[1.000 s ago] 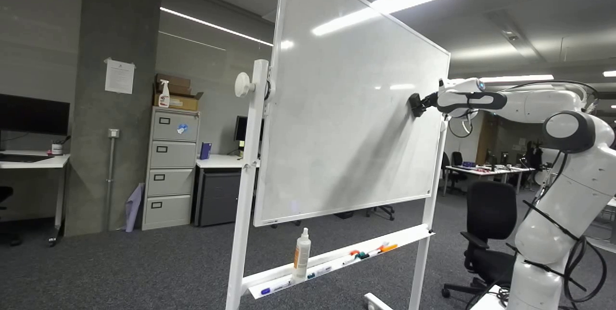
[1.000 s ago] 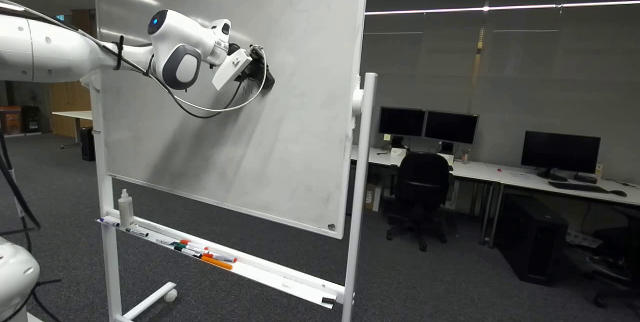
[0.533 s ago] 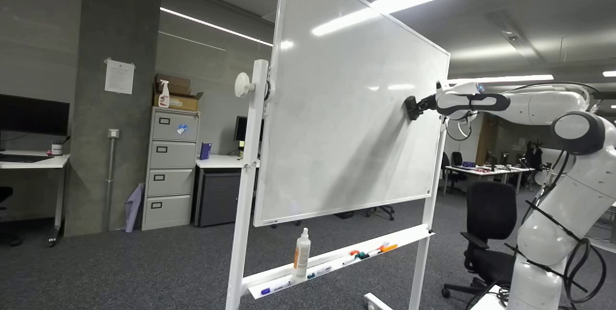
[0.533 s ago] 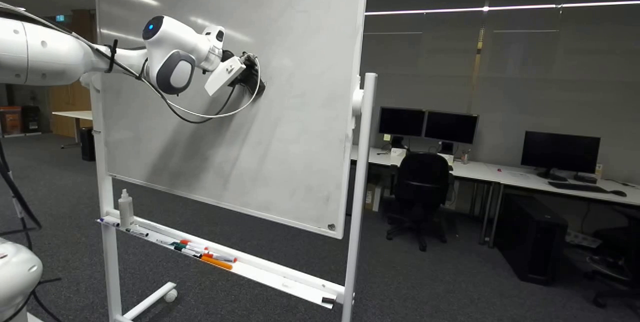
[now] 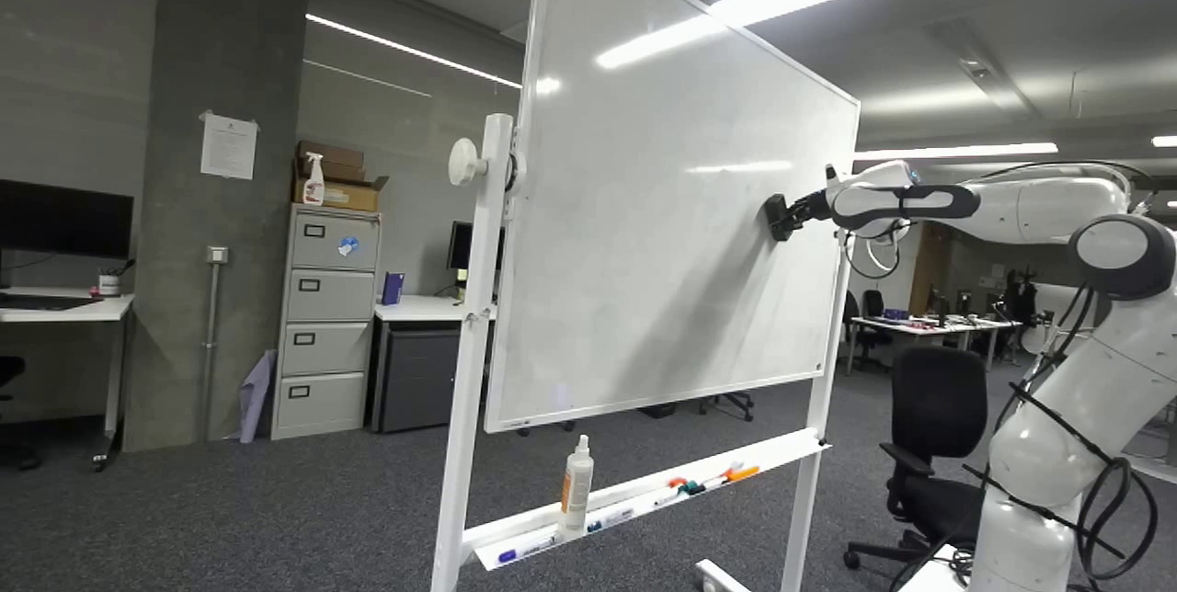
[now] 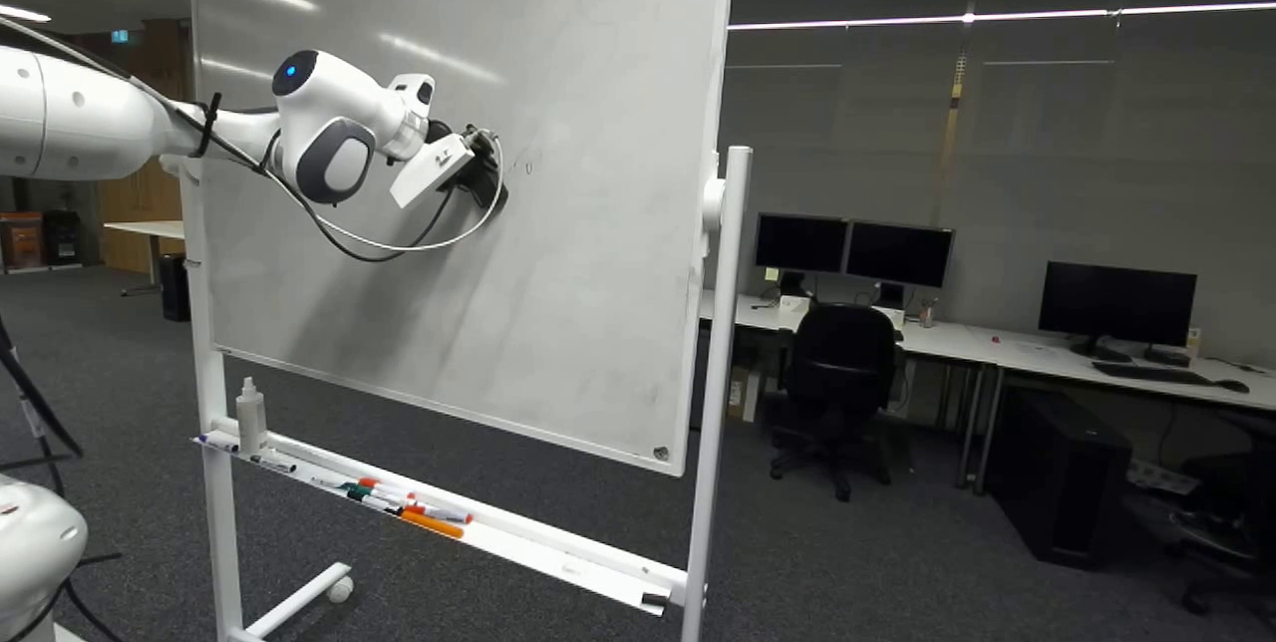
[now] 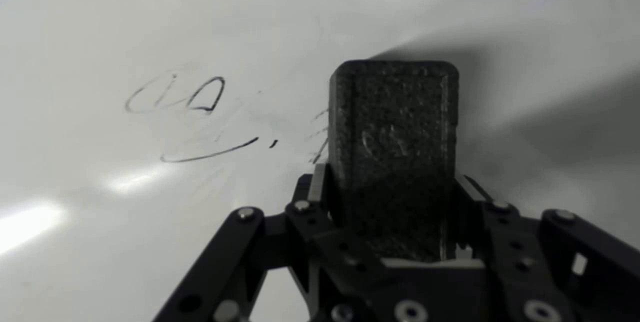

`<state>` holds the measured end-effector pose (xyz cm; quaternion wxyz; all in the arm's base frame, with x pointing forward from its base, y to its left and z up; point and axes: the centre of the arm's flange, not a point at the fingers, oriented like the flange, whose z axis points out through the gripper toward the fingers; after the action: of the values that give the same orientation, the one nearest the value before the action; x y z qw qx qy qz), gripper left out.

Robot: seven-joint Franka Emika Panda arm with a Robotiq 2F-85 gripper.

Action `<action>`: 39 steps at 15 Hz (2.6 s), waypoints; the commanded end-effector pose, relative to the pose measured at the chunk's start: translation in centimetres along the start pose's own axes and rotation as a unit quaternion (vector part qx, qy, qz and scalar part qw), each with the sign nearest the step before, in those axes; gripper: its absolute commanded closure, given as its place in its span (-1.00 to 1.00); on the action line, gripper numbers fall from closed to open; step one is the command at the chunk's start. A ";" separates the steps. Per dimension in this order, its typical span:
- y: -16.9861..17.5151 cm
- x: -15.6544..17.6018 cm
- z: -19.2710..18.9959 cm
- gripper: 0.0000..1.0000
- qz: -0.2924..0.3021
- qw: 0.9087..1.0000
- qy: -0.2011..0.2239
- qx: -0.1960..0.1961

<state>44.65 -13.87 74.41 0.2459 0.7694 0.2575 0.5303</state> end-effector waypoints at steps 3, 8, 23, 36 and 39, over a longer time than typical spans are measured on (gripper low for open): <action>-2.5 0.3 1.5 0.33 -0.010 1.000 -0.006 0.023; -0.6 0.0 2.0 0.33 0.011 1.000 0.002 -0.013; 10.7 -1.6 2.1 0.33 0.073 0.983 0.042 -0.166; -1.0 -0.7 1.8 0.33 0.050 0.996 0.057 -0.053; -2.8 -0.5 1.8 0.33 0.046 0.997 0.057 -0.032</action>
<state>44.60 -14.82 73.48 0.2439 0.7418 0.1979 0.5925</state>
